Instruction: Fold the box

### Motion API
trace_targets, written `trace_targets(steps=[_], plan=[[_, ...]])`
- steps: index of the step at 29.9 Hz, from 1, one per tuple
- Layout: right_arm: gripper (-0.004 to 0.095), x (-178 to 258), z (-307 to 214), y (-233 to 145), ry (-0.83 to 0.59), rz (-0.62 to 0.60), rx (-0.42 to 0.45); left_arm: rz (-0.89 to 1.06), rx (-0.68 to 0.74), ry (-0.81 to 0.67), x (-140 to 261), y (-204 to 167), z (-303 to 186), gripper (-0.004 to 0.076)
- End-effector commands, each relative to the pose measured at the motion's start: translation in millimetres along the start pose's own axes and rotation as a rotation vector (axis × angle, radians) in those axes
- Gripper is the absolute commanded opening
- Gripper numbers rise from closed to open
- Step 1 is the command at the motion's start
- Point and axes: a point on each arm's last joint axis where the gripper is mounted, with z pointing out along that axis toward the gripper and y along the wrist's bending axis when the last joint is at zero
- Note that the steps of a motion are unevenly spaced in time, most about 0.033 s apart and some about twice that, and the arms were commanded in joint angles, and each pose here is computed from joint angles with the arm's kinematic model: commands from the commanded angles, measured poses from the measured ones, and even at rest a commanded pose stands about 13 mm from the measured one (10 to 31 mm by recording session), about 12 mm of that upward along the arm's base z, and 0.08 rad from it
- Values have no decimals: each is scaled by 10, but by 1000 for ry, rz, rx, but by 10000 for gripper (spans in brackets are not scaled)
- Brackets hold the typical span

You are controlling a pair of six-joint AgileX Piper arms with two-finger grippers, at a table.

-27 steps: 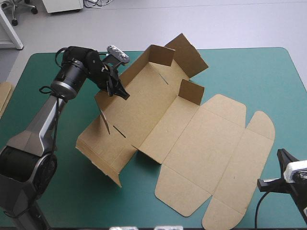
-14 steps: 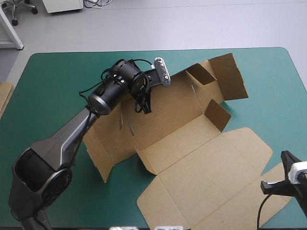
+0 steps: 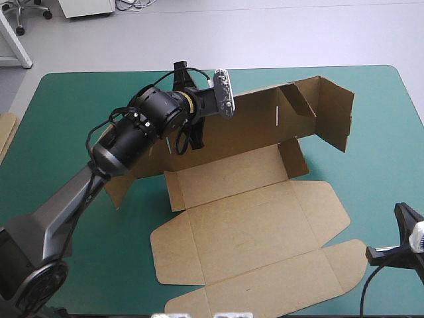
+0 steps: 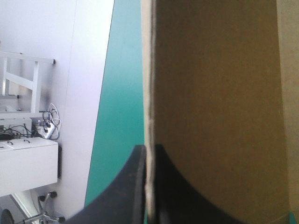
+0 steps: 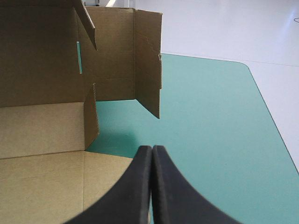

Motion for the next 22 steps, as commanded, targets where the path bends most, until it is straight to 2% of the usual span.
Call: trace_targets(steps=[1, 5, 14, 18, 22], plan=[[-8, -277, -1, 1, -50, 17, -15, 55, -158, -129, -36, 18, -437, -10], [-8, -430, 17, 27, -54, 32, -51, 159, -208, -149, 4, -302, -478, -10], [8, -506, 83, 39, -33, 7, -63, 368, -385, -285, 203, -837, -719, -10], [8, -502, 82, 61, -28, 29, -87, 406, -387, -367, 331, -1007, -806, -10], [8, -508, 86, 61, -33, 27, -87, 450, -353, -379, 320, -1136, -657, -10]])
